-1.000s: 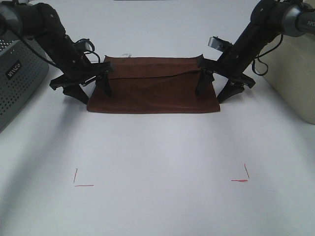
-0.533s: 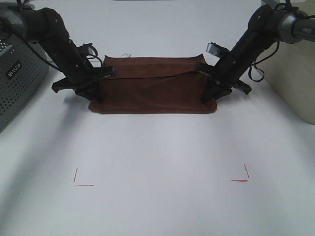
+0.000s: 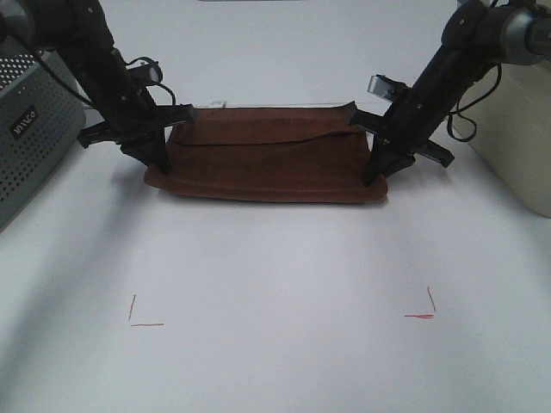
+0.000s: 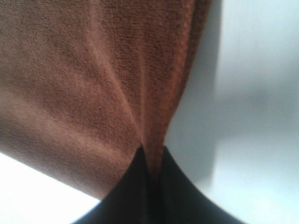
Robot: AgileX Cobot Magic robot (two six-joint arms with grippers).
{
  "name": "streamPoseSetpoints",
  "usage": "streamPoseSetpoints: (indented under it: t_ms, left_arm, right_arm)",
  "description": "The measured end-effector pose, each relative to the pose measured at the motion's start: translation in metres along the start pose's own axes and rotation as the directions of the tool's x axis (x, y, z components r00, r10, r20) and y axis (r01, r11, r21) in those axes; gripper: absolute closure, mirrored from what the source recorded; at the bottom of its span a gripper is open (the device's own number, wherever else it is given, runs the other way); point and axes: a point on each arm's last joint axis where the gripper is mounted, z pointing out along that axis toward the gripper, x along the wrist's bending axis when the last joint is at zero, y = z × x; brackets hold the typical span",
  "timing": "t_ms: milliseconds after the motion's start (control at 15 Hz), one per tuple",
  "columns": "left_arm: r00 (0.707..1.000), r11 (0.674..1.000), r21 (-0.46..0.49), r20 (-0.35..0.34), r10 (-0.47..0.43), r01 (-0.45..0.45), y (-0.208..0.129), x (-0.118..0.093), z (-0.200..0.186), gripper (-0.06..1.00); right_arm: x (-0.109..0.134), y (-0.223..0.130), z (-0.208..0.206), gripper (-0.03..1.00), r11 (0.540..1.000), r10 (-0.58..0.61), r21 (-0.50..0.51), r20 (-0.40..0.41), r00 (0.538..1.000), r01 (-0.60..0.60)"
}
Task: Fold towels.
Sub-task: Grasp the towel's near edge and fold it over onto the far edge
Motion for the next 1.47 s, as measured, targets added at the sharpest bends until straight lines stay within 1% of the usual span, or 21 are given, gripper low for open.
streamPoseSetpoints:
  t_ms: [67, 133, 267, 400, 533, 667, 867, 933, 1000, 1133, 1200, 1333, 1467]
  left_arm:
    - [1.0, 1.0, 0.003, -0.018, 0.018, -0.018, -0.003, -0.004, -0.004, 0.94]
    - [0.998, 0.999, 0.015, -0.043, 0.05, -0.05, -0.01, -0.012, -0.005, 0.94]
    - [0.989, 0.992, 0.068, -0.093, 0.117, -0.111, -0.033, -0.031, 0.0, 0.94]
    - [0.988, 0.991, 0.087, -0.106, 0.113, -0.104, -0.057, -0.037, 0.006, 0.94]
    - [0.99, 0.994, 0.085, -0.123, 0.074, -0.064, -0.084, -0.028, 0.007, 0.94]
    - [0.991, 0.998, 0.052, -0.123, 0.049, -0.042, -0.102, -0.022, 0.0, 0.94]
    - [0.992, 0.998, 0.069, -0.125, 0.015, -0.006, -0.124, -0.015, -0.002, 0.94]
    - [0.992, 0.998, 0.07, -0.122, 0.009, -0.001, -0.127, -0.015, -0.002, 0.94]
    - [0.994, 0.999, 0.043, -0.113, 0.007, -0.002, -0.125, -0.017, -0.006, 0.94]
    - [0.996, 0.999, -0.049, -0.088, 0.006, -0.01, -0.119, -0.023, -0.022, 0.94]
    - [0.996, 0.999, -0.049, -0.088, 0.006, -0.01, -0.119, -0.023, -0.022, 0.94]
    - [0.997, 0.995, -0.101, -0.073, 0.004, -0.011, -0.111, -0.028, -0.033, 0.94]
    - [0.998, 0.989, -0.149, -0.063, -0.011, 0.001, -0.1, -0.026, -0.043, 0.94]
  right_arm:
    - [0.0, -0.011, -0.001, 0.97, 1.0, 0.012, 0.028, 0.001, 1.0, -0.012]
    - [0.0, -0.022, -0.003, 0.97, 0.999, 0.022, 0.037, 0.006, 1.0, -0.022]
    - [0.002, -0.042, -0.01, 0.97, 0.999, 0.03, 0.027, 0.013, 0.999, -0.031]
    - [0.003, -0.062, -0.013, 0.97, 0.999, 0.037, 0.026, 0.019, 0.999, -0.038]
    - [-0.002, -0.081, -0.005, 0.97, 0.998, 0.041, 0.051, 0.028, 0.999, -0.043]
    - [-0.006, -0.099, 0.002, 0.97, 0.996, 0.059, 0.064, 0.037, 0.998, -0.061]
    - [-0.008, -0.11, 0.006, 0.97, 0.996, 0.057, 0.061, 0.04, 0.998, -0.059]
    - [-0.006, -0.111, 0.002, 0.97, 0.998, 0.045, 0.048, 0.034, 0.998, -0.046]
    - [-0.004, -0.11, -0.002, 0.97, 0.999, 0.03, 0.026, 0.029, 0.999, -0.03]
    - [0.001, -0.107, -0.012, 0.97, 1.0, 0.012, -0.014, 0.028, 1.0, -0.012]
    - [0.001, -0.107, -0.012, 0.97, 1.0, 0.012, -0.014, 0.028, 1.0, -0.012]
    - [0.006, -0.099, -0.023, 0.97, 0.998, -0.006, -0.058, 0.027, 1.0, 0.008]
    - [0.012, -0.087, -0.036, 0.97, 0.993, -0.031, -0.114, 0.026, 0.999, 0.033]
